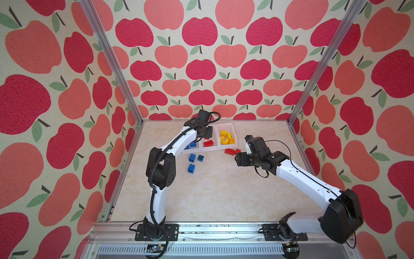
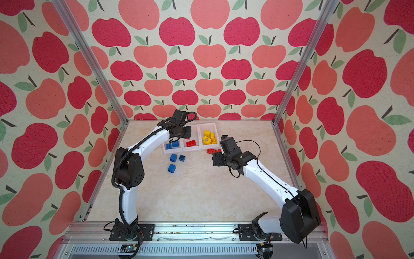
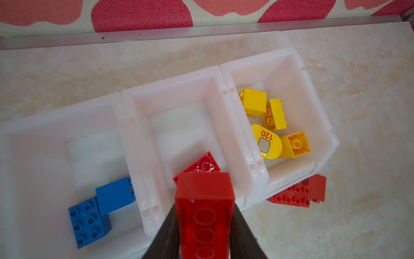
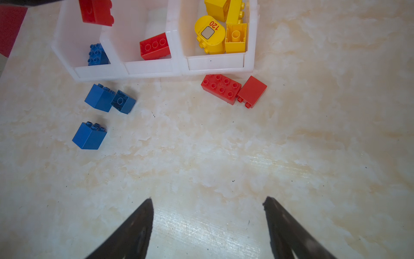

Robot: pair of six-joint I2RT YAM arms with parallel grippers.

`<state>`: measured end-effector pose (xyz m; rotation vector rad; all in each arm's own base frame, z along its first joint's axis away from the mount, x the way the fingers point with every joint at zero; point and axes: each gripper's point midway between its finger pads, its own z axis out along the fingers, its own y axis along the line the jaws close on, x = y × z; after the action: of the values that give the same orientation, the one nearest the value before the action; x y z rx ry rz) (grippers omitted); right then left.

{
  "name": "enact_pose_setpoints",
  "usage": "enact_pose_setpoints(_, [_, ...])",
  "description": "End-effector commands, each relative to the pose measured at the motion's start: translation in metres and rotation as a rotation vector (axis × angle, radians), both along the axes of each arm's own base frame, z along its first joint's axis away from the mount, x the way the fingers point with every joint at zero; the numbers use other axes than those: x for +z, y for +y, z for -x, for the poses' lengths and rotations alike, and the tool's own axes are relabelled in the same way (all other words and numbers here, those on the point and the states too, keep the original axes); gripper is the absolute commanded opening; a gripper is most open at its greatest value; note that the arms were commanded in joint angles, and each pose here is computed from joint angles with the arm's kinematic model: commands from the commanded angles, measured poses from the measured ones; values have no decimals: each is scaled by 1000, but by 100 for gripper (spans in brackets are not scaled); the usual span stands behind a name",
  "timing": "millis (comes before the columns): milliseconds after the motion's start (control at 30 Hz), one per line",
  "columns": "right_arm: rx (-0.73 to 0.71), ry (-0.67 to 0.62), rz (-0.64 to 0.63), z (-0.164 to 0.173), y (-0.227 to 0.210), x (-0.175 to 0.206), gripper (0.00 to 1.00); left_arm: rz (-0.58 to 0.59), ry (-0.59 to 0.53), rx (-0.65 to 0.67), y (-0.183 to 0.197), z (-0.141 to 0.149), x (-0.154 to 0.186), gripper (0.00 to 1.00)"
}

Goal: Sort the legos into containers by color
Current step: Place the lego in the container.

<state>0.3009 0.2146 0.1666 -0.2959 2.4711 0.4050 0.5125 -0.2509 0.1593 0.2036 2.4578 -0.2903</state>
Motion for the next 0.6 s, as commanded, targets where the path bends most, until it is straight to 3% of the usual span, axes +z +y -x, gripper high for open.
enact_pose_setpoints(0, [-30, 0, 0, 2, -7, 2, 80, 0, -30, -20, -2, -21, -1, 27])
enact_pose_setpoints(400, [-34, -8, 10, 3, -11, 6, 80, -15, 3, 8, 5, -60, -39, 28])
enact_pose_setpoints(500, [-34, -6, 10, 2, -10, 5, 81, -18, 3, 9, 5, -62, -42, 35])
enact_pose_setpoints(567, [-33, -5, 11, 2, -10, 5, 81, -21, 6, 11, 5, -62, -43, 46])
